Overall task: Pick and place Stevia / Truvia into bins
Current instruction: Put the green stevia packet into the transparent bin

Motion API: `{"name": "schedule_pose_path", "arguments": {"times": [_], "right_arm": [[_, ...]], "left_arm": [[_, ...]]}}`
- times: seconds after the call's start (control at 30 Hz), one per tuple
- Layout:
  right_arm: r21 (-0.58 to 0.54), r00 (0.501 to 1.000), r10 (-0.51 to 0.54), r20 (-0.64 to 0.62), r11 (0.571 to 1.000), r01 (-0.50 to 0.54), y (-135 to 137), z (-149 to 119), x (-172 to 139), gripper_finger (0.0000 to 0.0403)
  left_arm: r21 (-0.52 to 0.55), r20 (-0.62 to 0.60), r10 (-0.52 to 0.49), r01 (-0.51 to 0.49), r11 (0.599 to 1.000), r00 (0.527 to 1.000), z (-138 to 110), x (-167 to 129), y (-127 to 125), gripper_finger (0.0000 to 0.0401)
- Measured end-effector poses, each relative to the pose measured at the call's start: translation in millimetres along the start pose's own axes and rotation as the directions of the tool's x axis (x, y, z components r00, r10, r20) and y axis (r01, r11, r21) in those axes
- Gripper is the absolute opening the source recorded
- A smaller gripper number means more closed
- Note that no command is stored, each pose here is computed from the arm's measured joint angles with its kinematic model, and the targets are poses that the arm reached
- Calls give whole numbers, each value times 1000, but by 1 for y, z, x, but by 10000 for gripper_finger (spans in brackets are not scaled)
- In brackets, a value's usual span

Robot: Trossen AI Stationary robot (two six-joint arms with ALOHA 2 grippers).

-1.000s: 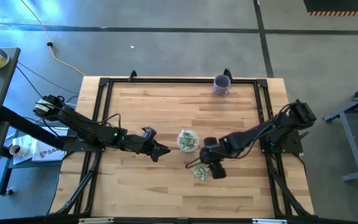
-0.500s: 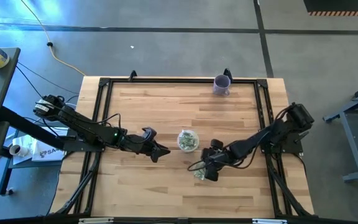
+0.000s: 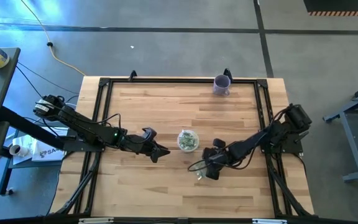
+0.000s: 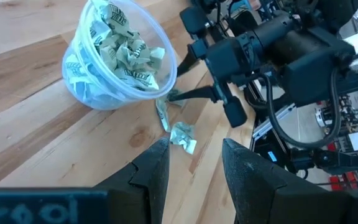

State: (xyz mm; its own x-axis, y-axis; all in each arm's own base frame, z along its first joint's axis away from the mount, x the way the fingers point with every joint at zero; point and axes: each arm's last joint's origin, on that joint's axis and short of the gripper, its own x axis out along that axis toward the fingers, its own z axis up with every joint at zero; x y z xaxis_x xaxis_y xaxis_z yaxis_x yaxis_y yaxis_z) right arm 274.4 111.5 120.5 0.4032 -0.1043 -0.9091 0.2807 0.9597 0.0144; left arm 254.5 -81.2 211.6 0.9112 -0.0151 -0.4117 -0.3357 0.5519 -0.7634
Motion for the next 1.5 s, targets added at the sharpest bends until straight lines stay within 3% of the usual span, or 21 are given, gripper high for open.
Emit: {"name": "schedule_pose_path", "arguments": {"times": [0.27, 0.57, 0.77, 0.93, 1.07, 1.2, 1.37, 1.5], "right_arm": [[13, 998, 44, -42, 999, -44, -5, 2, 3, 8], [43, 1000, 8, 1, 999, -8, -20, 11, -8, 3], [167, 981, -38, 188, 986, 7, -50, 38, -45, 2], [175, 925, 16, 380, 981, -89, -70, 62, -75, 1], [156, 871, 77, 486, 972, -174, -78, 79, -78, 1], [171, 894, 107, 435, 965, -198, -85, 93, -60, 1], [61, 909, 166, 383, 977, -204, -75, 117, -40, 2], [34, 958, 137, 251, 988, -150, -71, 119, -20, 1]], "left_arm": [[4, 1, 1, -1, 1000, 1000, 0, 0, 0, 182], [5, 4, 2, -2, 1000, 1000, 0, 0, 0, 182], [3, 5, 2, -2, 1000, 1000, 0, 0, 0, 182], [1, 6, 2, -2, 1000, 1000, 0, 0, 0, 182], [0, 11, 4, -4, 1000, 1000, 0, 0, 0, 182], [0, 39, 16, -16, 1000, 999, 1, 0, 0, 182], [0, 54, 23, -23, 1000, 998, 2, 0, 1, 182], [-1, 54, 24, -24, 1000, 998, 2, 0, 1, 182]]}}
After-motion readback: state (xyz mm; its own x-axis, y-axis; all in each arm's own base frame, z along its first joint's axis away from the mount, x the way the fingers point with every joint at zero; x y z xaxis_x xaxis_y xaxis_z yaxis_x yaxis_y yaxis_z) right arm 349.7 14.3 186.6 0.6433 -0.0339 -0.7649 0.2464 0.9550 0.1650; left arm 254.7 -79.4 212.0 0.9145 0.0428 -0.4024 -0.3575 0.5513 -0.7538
